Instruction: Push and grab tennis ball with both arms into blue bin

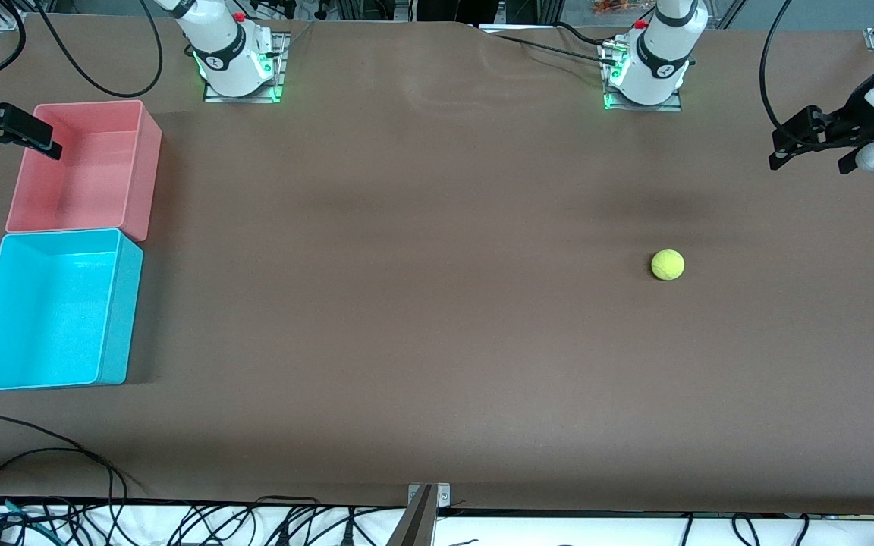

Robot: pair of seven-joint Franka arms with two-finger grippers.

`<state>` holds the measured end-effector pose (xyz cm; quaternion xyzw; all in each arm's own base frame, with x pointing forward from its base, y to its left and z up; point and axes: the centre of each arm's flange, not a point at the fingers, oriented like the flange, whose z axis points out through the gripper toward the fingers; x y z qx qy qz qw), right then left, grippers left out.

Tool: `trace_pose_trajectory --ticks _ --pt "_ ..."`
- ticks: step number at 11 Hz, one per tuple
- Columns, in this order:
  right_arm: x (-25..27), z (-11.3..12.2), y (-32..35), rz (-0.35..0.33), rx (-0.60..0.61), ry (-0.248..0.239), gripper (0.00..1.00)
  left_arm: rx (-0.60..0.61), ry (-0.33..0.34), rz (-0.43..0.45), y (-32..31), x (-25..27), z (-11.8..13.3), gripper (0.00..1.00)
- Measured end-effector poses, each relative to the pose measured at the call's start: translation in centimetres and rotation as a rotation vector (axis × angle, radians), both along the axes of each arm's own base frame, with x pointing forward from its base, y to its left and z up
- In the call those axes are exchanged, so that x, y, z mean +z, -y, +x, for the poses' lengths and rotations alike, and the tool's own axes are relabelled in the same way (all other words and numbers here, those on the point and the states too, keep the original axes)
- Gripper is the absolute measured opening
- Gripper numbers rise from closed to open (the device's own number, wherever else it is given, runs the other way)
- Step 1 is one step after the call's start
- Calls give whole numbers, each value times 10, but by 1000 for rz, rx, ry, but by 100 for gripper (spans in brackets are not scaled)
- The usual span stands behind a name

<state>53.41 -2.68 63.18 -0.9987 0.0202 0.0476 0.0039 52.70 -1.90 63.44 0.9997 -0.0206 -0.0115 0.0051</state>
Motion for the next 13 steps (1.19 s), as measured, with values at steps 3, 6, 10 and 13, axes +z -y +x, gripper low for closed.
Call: trace_pose_trajectory --ticks 3,6,10,13 --pt "0 0 0 -1 0 0 100 17 -4 0 -9 -2 1 100" --pt "0 0 0 -1 -1 0 100 25 -22 1 -13 -12 7 100" --pt "0 0 2 -2 -3 0 100 17 -54 2 -9 -24 11 100" --pt "0 0 2 -2 -3 0 100 7 -75 3 -4 -34 14 100"
